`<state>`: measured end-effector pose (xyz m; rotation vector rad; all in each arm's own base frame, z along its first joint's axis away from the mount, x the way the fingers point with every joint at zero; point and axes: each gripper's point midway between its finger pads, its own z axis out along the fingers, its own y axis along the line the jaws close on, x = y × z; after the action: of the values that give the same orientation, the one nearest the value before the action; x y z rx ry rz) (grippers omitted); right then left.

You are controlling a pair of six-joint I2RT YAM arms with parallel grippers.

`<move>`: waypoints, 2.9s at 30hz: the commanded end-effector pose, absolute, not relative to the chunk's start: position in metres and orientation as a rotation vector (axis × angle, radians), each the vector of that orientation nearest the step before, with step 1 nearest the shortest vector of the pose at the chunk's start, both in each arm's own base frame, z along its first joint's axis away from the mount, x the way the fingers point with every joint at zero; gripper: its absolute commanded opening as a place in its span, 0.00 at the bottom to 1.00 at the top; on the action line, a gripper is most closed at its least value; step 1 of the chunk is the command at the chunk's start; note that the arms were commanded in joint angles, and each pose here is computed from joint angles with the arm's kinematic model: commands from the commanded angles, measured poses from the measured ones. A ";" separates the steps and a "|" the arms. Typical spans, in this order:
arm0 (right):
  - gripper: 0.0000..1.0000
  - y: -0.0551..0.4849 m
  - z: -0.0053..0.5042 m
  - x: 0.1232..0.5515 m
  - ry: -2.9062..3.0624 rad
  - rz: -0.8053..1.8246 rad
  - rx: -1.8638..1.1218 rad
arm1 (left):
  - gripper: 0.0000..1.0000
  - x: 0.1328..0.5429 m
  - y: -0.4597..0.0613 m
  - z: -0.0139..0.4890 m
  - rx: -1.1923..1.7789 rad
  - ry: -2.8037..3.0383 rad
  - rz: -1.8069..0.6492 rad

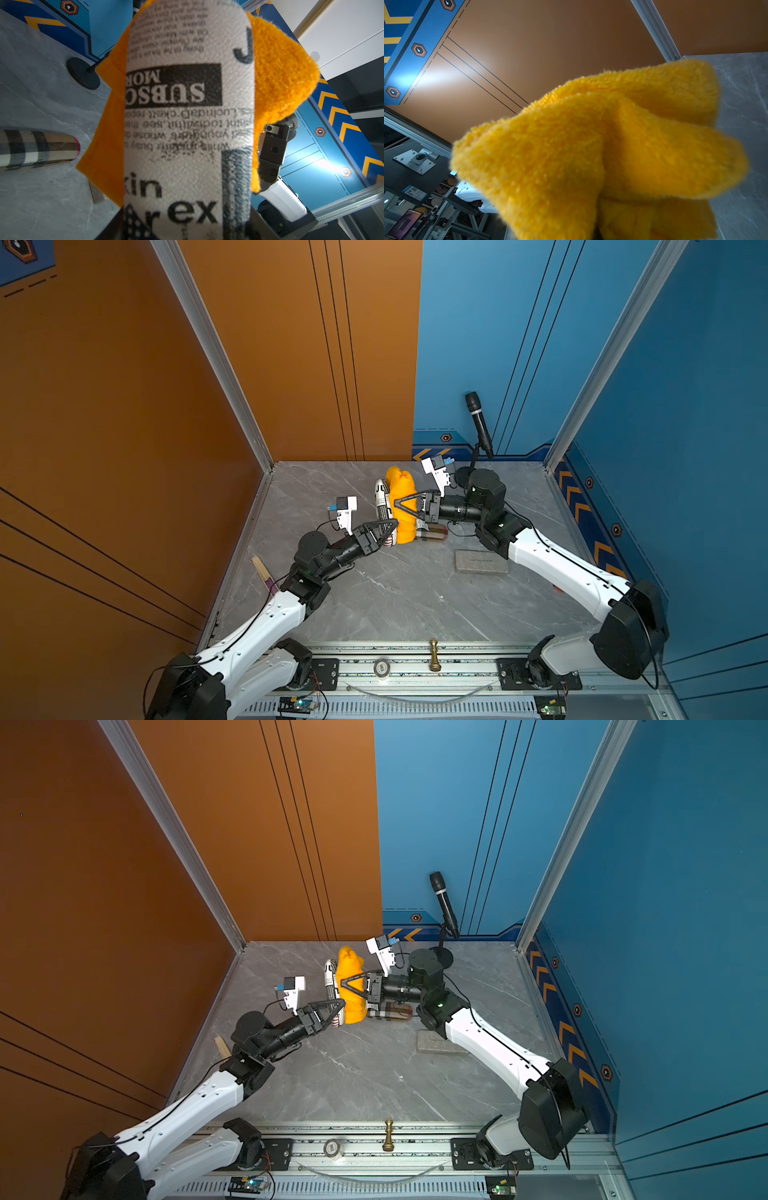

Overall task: Wipe the eyeglass case
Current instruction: Wipe the dirt from the eyeglass case.

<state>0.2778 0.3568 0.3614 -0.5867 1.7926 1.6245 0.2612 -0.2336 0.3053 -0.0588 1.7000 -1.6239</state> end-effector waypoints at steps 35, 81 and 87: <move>0.00 0.309 0.360 0.319 1.852 1.533 -0.463 | 0.33 0.256 -0.243 0.263 -0.062 1.901 -1.586; 0.00 0.193 0.276 0.297 1.908 1.076 -0.262 | 0.91 0.170 -0.205 0.027 -1.047 2.814 -0.047; 0.00 0.193 0.277 0.294 1.911 1.078 -0.268 | 0.92 0.179 -0.219 0.033 -1.024 2.810 -0.137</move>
<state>0.2948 0.1964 0.2682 -0.2576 1.9520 1.0957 0.1774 -0.2077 0.0283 -1.0528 2.7892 -0.0922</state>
